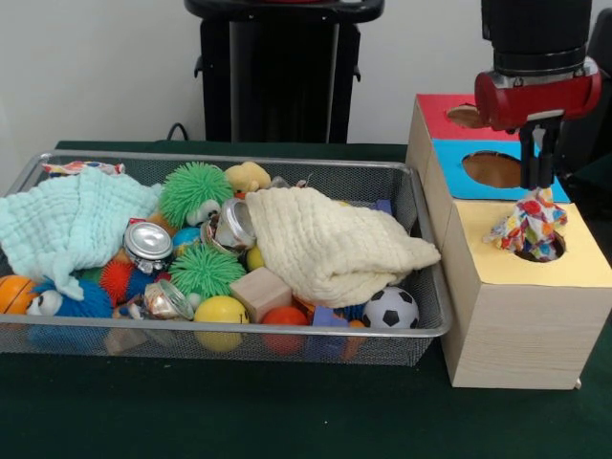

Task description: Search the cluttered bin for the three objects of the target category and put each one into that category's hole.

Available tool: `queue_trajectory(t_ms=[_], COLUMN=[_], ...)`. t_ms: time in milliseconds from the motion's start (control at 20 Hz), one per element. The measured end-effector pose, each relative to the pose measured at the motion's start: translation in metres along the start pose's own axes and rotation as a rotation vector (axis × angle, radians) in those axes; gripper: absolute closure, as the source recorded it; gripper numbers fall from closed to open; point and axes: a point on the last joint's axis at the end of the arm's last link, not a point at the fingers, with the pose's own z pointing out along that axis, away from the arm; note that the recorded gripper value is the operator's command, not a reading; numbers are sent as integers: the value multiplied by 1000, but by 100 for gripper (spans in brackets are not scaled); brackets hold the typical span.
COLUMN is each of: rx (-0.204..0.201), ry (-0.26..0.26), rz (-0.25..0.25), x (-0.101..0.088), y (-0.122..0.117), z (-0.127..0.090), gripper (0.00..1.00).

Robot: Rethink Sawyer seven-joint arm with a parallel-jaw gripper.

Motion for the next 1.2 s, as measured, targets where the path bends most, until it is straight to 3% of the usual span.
queue_trajectory(t_ms=[1200], rx=[-1], ry=[9], rz=[-6], x=[3], y=[4], z=[4], gripper=[100])
